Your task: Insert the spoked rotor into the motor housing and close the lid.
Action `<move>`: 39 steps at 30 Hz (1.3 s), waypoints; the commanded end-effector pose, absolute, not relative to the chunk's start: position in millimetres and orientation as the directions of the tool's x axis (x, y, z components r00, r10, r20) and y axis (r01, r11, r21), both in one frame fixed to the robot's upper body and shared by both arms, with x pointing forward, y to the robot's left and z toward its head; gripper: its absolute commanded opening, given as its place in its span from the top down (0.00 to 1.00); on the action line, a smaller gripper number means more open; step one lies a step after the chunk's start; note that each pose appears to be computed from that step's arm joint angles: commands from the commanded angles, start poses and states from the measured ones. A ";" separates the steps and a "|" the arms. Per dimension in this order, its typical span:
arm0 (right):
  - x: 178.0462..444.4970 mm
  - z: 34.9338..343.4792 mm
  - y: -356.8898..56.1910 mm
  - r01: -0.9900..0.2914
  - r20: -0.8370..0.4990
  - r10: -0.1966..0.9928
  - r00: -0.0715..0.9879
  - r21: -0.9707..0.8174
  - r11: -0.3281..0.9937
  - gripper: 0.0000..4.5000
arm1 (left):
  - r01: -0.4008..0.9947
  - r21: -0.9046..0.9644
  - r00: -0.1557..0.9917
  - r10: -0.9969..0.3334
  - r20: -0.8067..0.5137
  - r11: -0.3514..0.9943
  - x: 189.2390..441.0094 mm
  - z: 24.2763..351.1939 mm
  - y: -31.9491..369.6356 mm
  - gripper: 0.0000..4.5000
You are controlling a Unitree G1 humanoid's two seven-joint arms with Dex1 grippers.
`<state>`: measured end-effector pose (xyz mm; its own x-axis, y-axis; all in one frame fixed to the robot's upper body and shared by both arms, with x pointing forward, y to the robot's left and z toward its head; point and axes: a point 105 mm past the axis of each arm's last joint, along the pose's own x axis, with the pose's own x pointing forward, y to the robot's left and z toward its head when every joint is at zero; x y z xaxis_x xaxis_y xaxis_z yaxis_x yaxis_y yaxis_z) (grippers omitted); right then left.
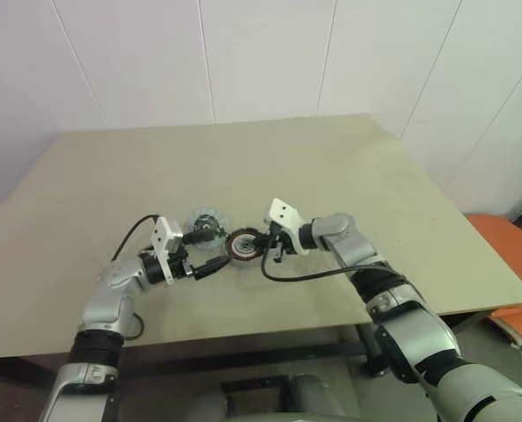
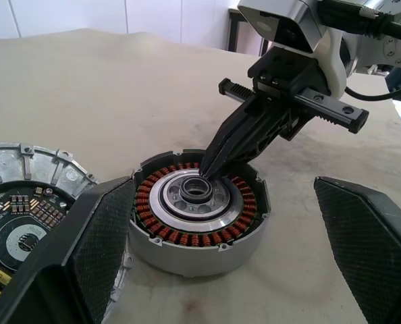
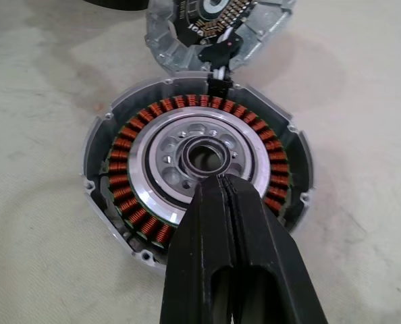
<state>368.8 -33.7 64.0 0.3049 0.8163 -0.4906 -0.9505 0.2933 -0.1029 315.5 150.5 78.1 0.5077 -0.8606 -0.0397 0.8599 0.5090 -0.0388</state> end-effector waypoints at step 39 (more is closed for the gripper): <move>381.0 77.6 -14.9 -0.902 -0.394 0.812 0.430 -0.230 0.366 0.99 | 0.863 -0.003 0.505 -0.863 -0.018 0.505 319.3 87.7 148.0 0.00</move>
<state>375.9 -21.0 64.9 0.4029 0.8089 -0.4282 -0.9149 0.3695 -0.1627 316.1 150.3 77.7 0.5127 -0.8576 -0.0413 0.8569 0.5141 -0.0382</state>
